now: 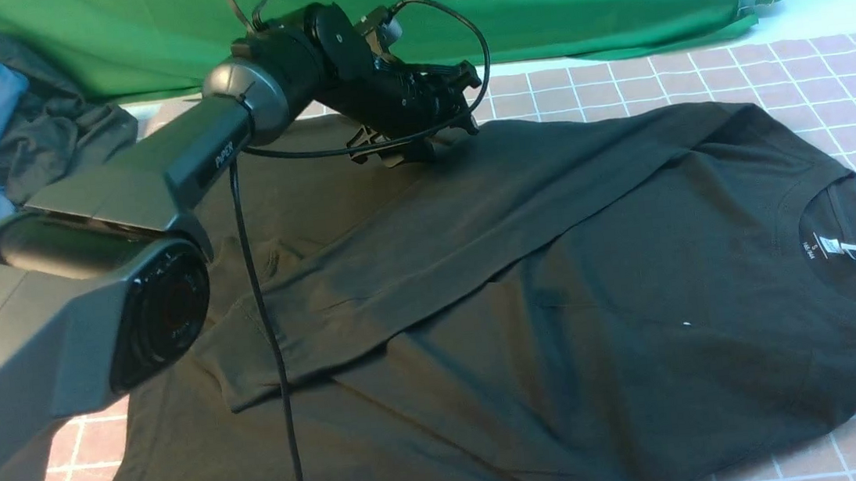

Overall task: Fold a long-sleeved shirt over a pink coffee tablecloth.
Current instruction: 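Grasp the near edge of the shirt at its hem and shoulder corners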

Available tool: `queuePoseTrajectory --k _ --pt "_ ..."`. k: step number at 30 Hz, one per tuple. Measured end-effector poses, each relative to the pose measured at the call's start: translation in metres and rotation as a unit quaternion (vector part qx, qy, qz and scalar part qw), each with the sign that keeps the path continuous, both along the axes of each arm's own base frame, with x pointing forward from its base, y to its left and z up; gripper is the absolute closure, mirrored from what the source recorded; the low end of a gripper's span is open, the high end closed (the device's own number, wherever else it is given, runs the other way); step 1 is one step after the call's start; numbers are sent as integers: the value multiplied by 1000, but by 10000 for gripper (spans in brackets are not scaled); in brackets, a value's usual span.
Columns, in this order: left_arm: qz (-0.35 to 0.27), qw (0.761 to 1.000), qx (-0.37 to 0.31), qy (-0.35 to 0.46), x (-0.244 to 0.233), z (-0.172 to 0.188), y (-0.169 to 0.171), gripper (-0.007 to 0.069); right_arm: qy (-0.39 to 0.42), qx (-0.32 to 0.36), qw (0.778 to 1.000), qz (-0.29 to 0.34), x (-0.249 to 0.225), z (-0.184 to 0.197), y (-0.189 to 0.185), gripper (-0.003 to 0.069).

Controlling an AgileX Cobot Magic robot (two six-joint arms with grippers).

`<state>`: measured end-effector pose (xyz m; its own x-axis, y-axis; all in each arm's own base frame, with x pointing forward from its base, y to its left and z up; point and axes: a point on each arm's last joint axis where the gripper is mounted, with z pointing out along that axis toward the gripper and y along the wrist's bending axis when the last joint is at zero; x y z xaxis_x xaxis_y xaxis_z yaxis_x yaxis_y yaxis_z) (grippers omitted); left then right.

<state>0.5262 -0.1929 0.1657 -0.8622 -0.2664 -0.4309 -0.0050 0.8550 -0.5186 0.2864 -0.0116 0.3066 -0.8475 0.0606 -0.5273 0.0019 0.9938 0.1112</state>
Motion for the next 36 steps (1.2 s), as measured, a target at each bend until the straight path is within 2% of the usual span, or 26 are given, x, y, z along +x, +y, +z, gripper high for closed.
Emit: queuePoseTrajectory --k 12,15,18,19,20,23,28,32,36 --pt "-9 998 19 -65 9 -1 1 151 -8 -2 1000 0 1 1 0 589" --pt "-13 997 22 -68 9 -1 1 203 -8 -2 1000 0 1 1 0 589" --pt "-22 998 26 -59 7 0 1 339 -8 -5 1000 6 1 1 0 589" --pt "-25 998 27 -55 6 1 1 363 -8 -7 1000 8 1 1 0 589" --pt "-34 998 31 -45 3 5 1 402 -9 -7 1000 9 1 1 0 589" --pt "-54 996 59 -39 -5 25 5 434 -14 -8 1000 9 2 3 0 585" --pt "-73 986 131 -71 -18 76 18 431 -31 -9 999 9 21 14 -2 573" --pt "-87 980 156 -86 -29 108 25 431 -28 3 1000 10 53 16 -3 560" --pt "-92 978 165 -89 -38 126 28 431 -21 16 1000 8 81 7 -3 485"
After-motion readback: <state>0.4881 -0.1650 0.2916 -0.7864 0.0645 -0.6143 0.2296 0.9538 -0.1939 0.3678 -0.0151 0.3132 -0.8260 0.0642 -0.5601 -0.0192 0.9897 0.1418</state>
